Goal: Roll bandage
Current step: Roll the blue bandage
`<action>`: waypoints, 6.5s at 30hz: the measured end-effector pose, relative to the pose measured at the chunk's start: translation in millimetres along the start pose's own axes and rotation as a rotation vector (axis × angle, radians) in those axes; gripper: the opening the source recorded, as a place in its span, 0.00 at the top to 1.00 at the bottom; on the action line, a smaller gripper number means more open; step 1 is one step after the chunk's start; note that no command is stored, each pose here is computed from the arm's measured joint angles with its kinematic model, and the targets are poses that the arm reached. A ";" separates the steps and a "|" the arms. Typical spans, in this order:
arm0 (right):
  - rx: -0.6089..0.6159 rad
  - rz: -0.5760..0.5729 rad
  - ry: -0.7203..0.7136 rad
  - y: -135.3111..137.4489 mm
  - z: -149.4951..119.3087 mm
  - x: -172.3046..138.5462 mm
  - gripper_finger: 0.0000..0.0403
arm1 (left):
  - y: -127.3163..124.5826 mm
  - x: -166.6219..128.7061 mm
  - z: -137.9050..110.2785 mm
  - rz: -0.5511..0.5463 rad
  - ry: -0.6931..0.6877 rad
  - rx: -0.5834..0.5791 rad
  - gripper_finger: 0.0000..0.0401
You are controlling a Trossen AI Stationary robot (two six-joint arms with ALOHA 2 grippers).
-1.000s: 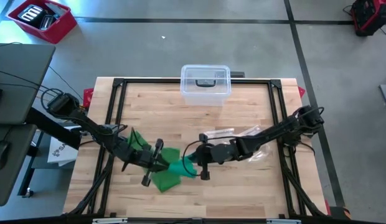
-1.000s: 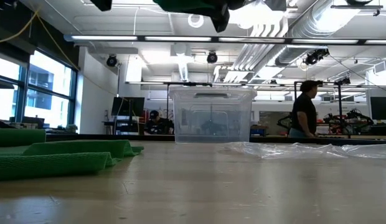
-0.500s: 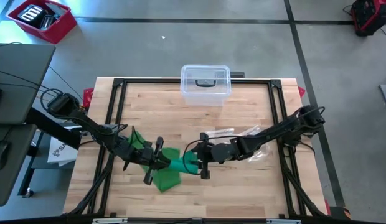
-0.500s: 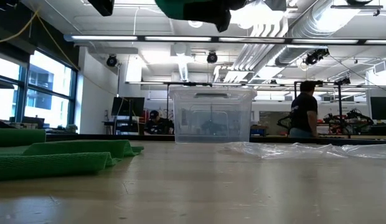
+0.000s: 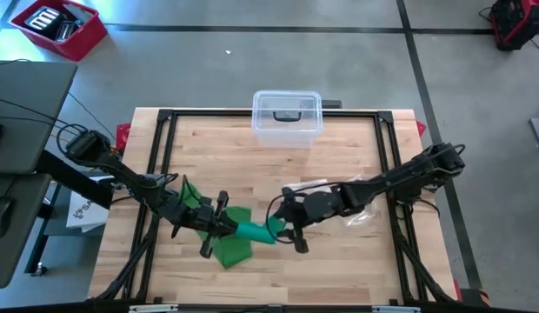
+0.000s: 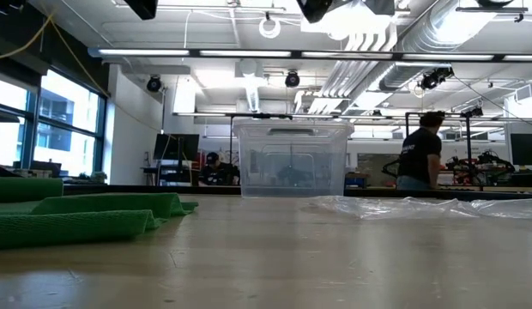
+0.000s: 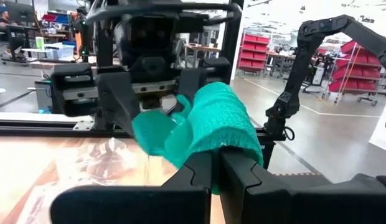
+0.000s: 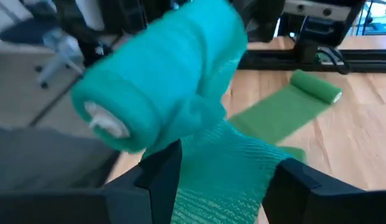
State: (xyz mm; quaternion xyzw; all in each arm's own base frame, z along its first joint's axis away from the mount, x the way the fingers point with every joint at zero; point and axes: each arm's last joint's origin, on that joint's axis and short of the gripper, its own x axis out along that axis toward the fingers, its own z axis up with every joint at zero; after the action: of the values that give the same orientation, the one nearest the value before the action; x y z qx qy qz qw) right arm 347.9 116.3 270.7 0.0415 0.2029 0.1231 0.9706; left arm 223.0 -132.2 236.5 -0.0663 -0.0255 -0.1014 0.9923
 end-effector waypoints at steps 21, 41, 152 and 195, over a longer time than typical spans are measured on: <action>0.058 0.086 0.119 -37.6 16.1 -5.8 0.38 | 0.5 -0.1 -3.8 0.007 0.038 -0.012 1.00; -0.005 -0.396 0.385 -21.7 -11.1 -31.3 0.38 | 9.1 1.9 -5.0 0.106 0.039 -0.119 1.00; 0.013 -0.179 0.257 -122.9 -84.5 125.1 0.52 | 121.7 -70.2 -133.9 0.803 0.266 -0.588 1.00; -0.136 -0.282 0.736 -72.8 -85.6 73.3 1.00 | 99.3 -60.3 -121.6 0.569 0.198 -0.534 1.00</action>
State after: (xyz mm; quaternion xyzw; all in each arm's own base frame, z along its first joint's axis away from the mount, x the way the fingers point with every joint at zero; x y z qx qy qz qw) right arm 394.5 67.3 154.8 -0.0980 0.5320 0.0083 0.8410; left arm 188.9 -40.5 99.6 -0.3161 0.1170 0.1686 0.9263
